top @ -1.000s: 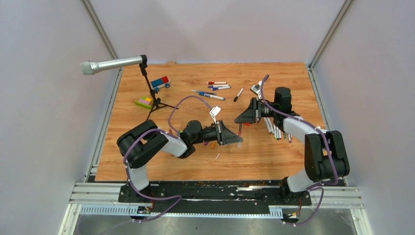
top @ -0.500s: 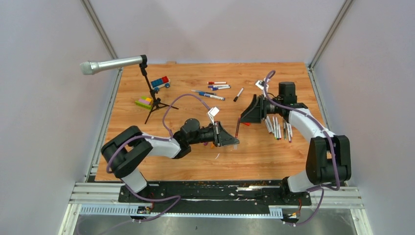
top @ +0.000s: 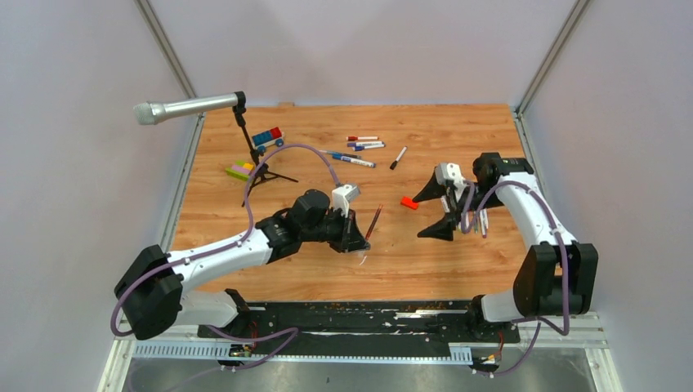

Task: Open the pen caps
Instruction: Open the pen cap from the pen.

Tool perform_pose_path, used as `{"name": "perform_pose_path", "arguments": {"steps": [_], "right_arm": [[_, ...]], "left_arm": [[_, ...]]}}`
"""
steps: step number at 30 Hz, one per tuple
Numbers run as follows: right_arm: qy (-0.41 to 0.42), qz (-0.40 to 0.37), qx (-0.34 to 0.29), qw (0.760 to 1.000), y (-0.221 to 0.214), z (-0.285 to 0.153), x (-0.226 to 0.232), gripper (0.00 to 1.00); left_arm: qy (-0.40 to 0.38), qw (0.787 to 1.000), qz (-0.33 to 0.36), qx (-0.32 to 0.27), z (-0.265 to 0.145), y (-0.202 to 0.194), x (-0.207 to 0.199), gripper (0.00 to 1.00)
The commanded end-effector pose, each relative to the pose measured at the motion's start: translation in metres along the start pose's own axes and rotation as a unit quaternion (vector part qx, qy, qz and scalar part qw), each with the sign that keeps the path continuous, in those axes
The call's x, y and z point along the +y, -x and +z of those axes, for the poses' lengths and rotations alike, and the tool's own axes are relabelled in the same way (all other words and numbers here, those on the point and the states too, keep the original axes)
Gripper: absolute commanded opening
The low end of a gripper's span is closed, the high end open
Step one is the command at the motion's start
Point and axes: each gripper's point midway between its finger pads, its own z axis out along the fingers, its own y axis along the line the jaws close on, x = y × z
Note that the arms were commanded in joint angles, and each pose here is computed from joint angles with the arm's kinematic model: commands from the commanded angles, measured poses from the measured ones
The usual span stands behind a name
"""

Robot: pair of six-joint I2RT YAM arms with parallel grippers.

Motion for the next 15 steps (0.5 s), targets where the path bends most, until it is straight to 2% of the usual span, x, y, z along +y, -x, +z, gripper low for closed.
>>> {"name": "perform_pose_path", "arguments": {"steps": [1,5,10,15], "right_arm": [[0.055,-0.239,0.049,0.968,0.010,-0.001,0.030,1.00],[0.056,-0.301,0.086,0.948,0.017,0.002,0.024,1.00],[0.077,-0.364,0.180,0.911,0.002,0.018,0.022,1.00],[0.130,-0.365,0.222,0.895,-0.016,0.039,0.035,0.89]], "left_arm": [[0.057,0.993,0.039,0.096,-0.021,-0.030,0.018,0.00],[0.011,0.992,0.022,0.127,-0.016,-0.032,-0.002,0.00],[-0.073,0.985,0.001,0.155,-0.006,-0.033,-0.030,0.00],[-0.121,0.974,-0.014,0.191,0.001,-0.037,-0.044,0.00]]}}
